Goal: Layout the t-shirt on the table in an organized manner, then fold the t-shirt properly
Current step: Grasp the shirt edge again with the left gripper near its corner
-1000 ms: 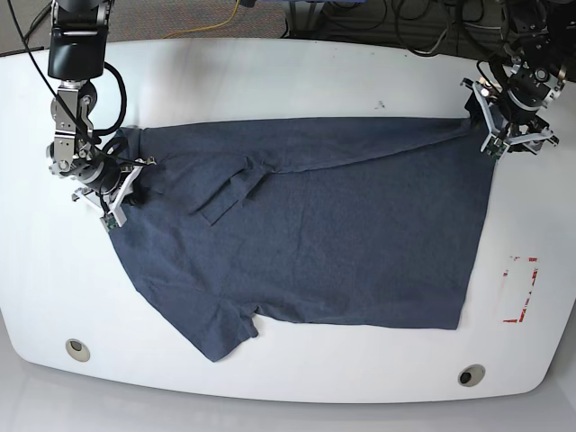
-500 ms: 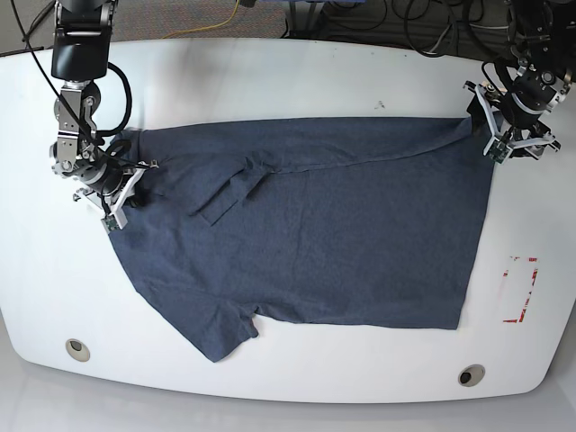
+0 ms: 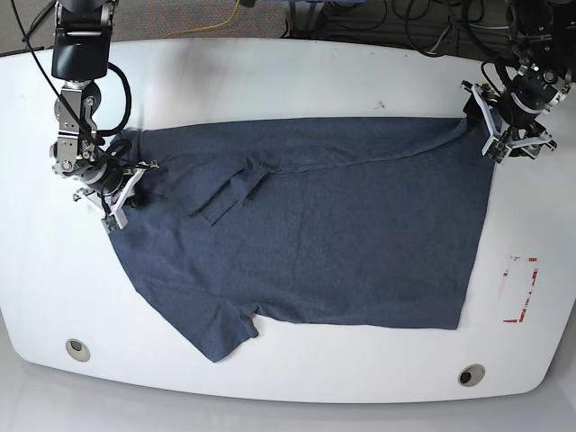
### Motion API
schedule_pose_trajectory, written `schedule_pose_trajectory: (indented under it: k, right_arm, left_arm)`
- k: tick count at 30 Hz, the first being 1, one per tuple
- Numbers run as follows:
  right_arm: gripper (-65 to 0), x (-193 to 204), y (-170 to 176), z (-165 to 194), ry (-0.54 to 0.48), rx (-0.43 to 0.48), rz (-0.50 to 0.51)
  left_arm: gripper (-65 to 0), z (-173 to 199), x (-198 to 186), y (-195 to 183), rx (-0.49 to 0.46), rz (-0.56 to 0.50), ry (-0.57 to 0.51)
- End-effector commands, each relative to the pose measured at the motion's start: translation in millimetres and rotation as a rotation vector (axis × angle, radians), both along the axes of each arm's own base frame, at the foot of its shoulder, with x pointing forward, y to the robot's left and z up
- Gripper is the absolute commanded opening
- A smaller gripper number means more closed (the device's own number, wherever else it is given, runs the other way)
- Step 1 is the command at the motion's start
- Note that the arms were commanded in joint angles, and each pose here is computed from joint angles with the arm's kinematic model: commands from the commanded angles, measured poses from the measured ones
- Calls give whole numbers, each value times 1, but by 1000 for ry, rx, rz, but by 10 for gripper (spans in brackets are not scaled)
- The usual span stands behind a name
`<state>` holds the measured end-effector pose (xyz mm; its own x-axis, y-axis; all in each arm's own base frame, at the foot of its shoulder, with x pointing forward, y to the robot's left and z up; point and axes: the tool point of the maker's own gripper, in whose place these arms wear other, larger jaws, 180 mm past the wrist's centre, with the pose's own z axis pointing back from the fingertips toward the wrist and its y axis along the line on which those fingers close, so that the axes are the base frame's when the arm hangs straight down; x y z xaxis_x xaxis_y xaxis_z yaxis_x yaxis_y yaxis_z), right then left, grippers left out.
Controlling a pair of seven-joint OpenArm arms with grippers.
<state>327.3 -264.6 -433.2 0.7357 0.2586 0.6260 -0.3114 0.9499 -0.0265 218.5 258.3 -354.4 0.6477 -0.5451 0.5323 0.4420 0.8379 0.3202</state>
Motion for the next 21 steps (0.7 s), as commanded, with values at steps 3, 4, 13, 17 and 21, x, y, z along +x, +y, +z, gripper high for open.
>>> schedule_pose_trajectory:
  k: [3,4,13,17,21]
  right_arm:
    - [-649,-12,-8,-10,75,-59,14]
    - [-649,-12,-8,-10,75,-59,14]
    - [-649,-13,-8,-11,77,-59,14]
    - [-649,-13,-8,-11,77,-59,14]
    - [-649,-13,-7,-11,77,-58,14]
  left_arm:
    - [-247,18,10,0,-30,-36,-53]
    - [-247,19,11,-1,-35,-38,-55]
    - [-247,18,4,4,-28,-59,-14]
    - [-247,8,-3,1,4,-95,56]
    - [-247,3,-5,-3,15,-119,84]
